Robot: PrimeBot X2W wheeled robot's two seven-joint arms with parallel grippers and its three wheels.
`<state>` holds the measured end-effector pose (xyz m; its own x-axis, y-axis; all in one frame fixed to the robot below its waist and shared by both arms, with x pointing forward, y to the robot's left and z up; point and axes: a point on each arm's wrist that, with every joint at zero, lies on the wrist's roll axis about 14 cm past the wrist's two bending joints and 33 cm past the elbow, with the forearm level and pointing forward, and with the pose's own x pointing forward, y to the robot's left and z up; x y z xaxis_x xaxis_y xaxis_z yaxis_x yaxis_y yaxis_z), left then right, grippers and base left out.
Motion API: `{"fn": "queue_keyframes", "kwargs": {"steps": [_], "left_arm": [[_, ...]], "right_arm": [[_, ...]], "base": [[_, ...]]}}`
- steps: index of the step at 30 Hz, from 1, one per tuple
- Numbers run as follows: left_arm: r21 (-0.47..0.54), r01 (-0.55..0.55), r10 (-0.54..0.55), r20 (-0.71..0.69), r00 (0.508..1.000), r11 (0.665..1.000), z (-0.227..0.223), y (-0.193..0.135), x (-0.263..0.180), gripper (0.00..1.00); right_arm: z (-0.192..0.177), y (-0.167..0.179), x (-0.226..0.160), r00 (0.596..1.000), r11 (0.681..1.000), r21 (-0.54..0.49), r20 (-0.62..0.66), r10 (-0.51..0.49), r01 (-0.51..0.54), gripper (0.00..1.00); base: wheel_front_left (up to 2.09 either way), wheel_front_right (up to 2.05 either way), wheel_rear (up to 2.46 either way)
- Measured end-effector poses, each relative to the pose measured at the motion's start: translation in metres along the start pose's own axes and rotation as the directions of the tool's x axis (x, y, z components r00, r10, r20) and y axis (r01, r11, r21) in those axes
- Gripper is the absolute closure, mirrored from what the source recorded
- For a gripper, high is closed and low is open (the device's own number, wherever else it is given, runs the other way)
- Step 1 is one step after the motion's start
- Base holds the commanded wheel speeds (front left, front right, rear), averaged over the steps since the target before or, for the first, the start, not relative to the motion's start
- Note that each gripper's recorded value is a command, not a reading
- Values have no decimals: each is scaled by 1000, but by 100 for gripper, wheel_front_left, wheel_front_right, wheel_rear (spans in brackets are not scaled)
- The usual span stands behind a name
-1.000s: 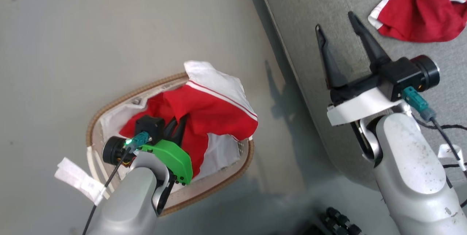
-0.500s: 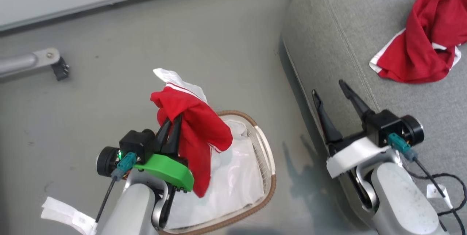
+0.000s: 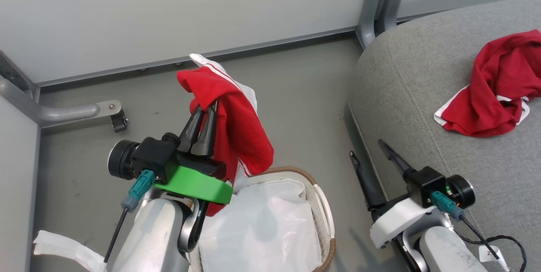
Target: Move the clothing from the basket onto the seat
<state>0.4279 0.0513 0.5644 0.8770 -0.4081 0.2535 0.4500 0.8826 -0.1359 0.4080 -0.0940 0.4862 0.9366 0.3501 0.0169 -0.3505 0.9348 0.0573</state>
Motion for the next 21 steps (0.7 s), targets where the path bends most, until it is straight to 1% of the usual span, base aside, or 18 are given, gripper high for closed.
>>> {"fn": "queue_keyframes", "kwargs": {"steps": [2, 4, 6, 11, 15, 21], "left_arm": [[8, 7, -7, 21, 1000, 1000, 9, -3, 0, 100], [13, 9, -9, 31, 999, 1000, 13, -4, -2, 100], [17, 13, -14, 39, 999, 1000, 17, -6, -3, 100], [15, 31, -31, 36, 999, 999, 17, -13, -6, 100], [-8, 46, -46, 32, 998, 999, 17, -20, -11, 100], [-27, 57, -56, 22, 998, 998, 16, -27, -20, 100]], "right_arm": [[3, 12, 1, 999, 999, -6, 9, 37, -37, 0], [9, 30, 3, 996, 996, 14, 26, 88, -88, 0], [17, 57, 5, 984, 985, 32, 54, 170, -172, 0], [40, 106, 16, 933, 939, 8, 112, 341, -344, 0], [44, 142, 25, 882, 888, -34, 105, 460, -459, 0], [47, 160, 50, 859, 862, -110, 84, 505, -495, 0]], "base": [[0, 0, 0], [0, 0, 0], [0, 0, 0], [0, 0, 0], [0, 0, 0], [0, 0, 0]]}}
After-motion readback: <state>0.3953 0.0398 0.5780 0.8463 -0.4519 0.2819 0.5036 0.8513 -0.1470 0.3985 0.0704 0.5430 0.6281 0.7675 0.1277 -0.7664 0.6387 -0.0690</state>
